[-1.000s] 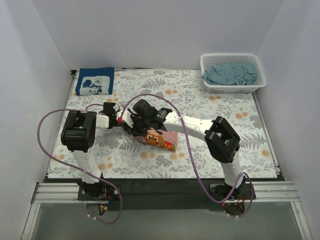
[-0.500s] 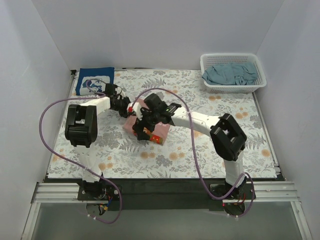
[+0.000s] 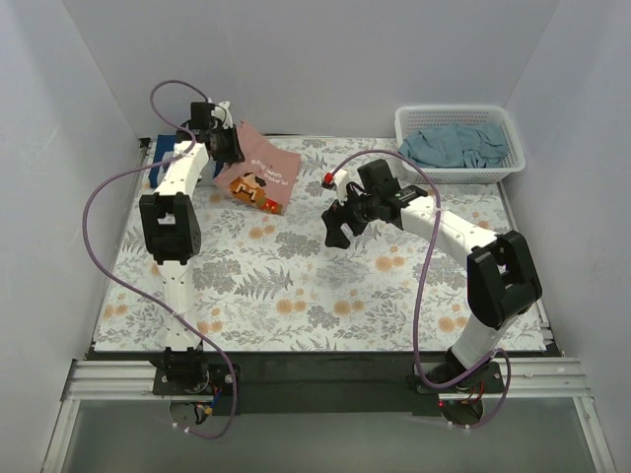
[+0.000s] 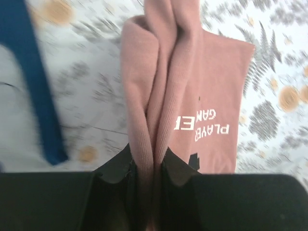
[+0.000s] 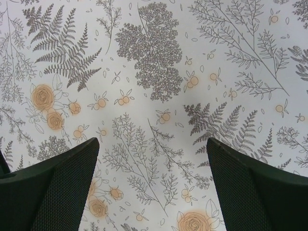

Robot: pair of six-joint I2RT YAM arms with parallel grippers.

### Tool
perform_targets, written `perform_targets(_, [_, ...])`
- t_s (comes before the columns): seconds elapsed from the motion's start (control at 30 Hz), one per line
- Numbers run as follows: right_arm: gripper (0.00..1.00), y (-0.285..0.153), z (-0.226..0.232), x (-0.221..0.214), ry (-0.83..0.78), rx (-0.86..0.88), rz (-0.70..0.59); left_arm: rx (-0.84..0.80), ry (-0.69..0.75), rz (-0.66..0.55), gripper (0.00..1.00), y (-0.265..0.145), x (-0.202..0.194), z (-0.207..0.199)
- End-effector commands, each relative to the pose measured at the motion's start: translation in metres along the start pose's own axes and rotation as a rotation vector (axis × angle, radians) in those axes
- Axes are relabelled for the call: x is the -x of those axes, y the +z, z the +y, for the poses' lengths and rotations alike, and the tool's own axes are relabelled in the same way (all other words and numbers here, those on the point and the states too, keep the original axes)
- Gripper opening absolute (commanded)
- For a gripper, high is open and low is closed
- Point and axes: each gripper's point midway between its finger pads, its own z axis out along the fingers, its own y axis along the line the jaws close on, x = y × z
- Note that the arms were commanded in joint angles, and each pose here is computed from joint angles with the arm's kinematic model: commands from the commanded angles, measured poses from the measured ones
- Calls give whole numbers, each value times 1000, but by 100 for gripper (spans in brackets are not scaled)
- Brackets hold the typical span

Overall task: Fold and stack the t-shirts
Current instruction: Neatly place the folded tshirt to the corner

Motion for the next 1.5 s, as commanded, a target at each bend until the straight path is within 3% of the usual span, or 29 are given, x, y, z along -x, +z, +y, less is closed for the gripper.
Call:
perform_targets(0.0, [99, -8, 7, -1, 12, 35, -9, 101, 133, -168, 0, -26, 59, 20])
perform_targets(0.17, [98, -6, 7, -3, 19, 43, -5, 173, 250, -302, 0, -49, 102, 28])
perform_targets(0.4, [98, -2, 10, -9, 35, 59, 7, 216, 352, -369, 0, -78, 128, 32])
perform_targets(0.5, [98, -2, 10, -8, 36, 60, 6, 242, 341, -395, 0, -99, 137, 52])
perform_targets(0.9, [98, 2, 12, -7, 47, 87, 5, 234, 423, -441, 0, -132, 144, 40])
perform_targets(1.47, [98, 9, 10, -10, 68, 98, 25, 312, 493, -435, 0, -134, 147, 57])
